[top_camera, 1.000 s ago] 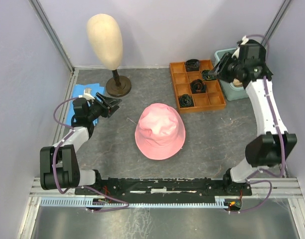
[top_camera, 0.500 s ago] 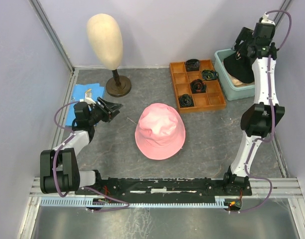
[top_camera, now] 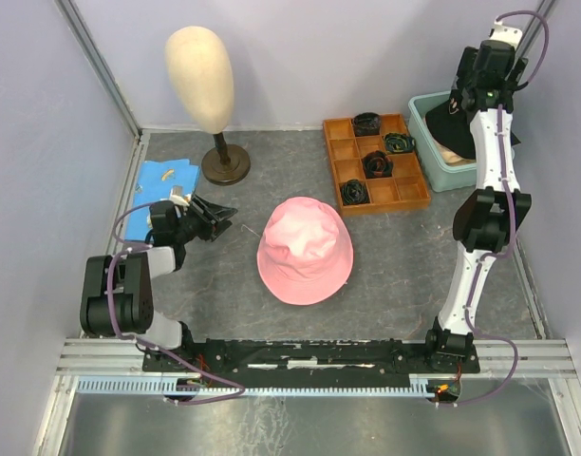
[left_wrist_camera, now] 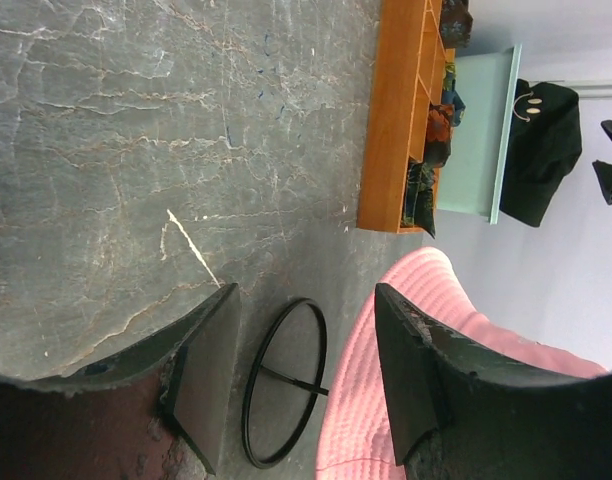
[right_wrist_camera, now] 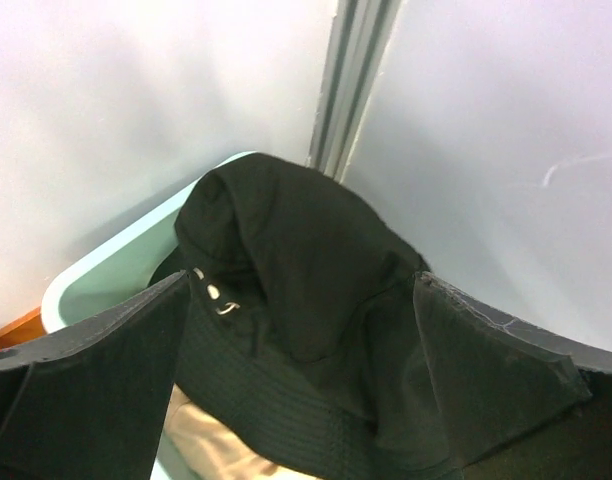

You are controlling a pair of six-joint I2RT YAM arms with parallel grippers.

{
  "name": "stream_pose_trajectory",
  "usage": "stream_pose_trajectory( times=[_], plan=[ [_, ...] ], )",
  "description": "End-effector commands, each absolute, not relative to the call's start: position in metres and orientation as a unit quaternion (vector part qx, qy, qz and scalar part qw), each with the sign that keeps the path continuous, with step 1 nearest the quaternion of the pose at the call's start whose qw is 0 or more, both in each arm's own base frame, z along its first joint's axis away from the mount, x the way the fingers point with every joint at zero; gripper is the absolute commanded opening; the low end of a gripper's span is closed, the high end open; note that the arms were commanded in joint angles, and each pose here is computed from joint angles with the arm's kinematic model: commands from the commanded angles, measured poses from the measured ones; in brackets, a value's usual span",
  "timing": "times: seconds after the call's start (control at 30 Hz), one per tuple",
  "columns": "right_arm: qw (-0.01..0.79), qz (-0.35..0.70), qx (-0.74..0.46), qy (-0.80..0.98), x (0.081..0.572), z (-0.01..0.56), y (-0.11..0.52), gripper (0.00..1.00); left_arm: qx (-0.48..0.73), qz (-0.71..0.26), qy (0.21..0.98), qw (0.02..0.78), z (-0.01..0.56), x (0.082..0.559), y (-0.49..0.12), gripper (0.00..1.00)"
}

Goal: Stack the hats
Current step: Pick up the hat from the bin.

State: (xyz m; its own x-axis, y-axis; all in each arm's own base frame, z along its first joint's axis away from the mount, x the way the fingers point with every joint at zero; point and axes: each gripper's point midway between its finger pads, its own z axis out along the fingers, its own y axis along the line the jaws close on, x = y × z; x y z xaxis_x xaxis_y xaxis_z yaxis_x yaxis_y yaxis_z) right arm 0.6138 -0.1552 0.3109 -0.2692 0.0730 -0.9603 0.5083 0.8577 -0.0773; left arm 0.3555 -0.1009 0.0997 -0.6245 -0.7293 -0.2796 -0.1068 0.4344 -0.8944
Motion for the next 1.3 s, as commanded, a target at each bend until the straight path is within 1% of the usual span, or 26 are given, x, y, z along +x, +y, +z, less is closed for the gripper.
stream_pose_trajectory(
  times=[0.0, 0.37, 0.53, 0.67, 0.77, 0.83, 0.87, 0.9, 0.93, 0.97, 1.03, 1.1, 1.27],
  plan=[
    [0.614, -0.241, 0.204, 0.724, 0.614, 0.351, -0.179, 0.99, -0.239, -0.477, 0.764, 0.362, 0.112, 0.366, -0.104, 0.62],
    [0.594, -0.234, 0.244, 0.73, 0.614, 0.321, -0.219, 0.99, -0.243, -0.475, 0.768, 0.354, 0.11, 0.376, -0.103, 0.62],
    [0.59, -0.197, 0.263, 0.738, 0.615, 0.307, -0.232, 0.99, -0.246, -0.474, 0.768, 0.354, 0.111, 0.381, -0.103, 0.62],
    [0.584, -0.164, 0.264, 0.75, 0.618, 0.297, -0.228, 0.98, -0.247, -0.475, 0.766, 0.355, 0.114, 0.385, -0.104, 0.61],
    [0.583, -0.136, 0.264, 0.756, 0.62, 0.293, -0.219, 0.89, -0.246, -0.475, 0.767, 0.354, 0.113, 0.385, -0.105, 0.61],
    [0.584, -0.122, 0.265, 0.757, 0.622, 0.294, -0.215, 0.8, -0.247, -0.474, 0.768, 0.353, 0.112, 0.385, -0.105, 0.61],
    [0.584, -0.12, 0.266, 0.758, 0.622, 0.293, -0.214, 0.71, -0.246, -0.474, 0.768, 0.353, 0.112, 0.385, -0.105, 0.61],
    [0.585, -0.118, 0.266, 0.757, 0.622, 0.295, -0.213, 0.6, -0.247, -0.474, 0.768, 0.353, 0.112, 0.384, -0.106, 0.61],
    [0.587, -0.116, 0.267, 0.755, 0.621, 0.298, -0.213, 0.45, -0.246, -0.474, 0.768, 0.352, 0.111, 0.384, -0.106, 0.61],
    [0.589, -0.115, 0.268, 0.753, 0.621, 0.301, -0.212, 0.32, -0.246, -0.474, 0.769, 0.352, 0.111, 0.383, -0.106, 0.61],
    [0.594, -0.114, 0.269, 0.75, 0.618, 0.308, -0.212, 0.14, -0.245, -0.475, 0.769, 0.351, 0.111, 0.383, -0.106, 0.61],
    [0.598, -0.111, 0.27, 0.746, 0.615, 0.316, -0.21, 0.0, -0.243, -0.475, 0.769, 0.351, 0.111, 0.382, -0.107, 0.6],
    [0.617, -0.091, 0.27, 0.733, 0.605, 0.347, -0.201, 0.0, -0.236, -0.479, 0.768, 0.353, 0.115, 0.381, -0.109, 0.6]
  ],
)
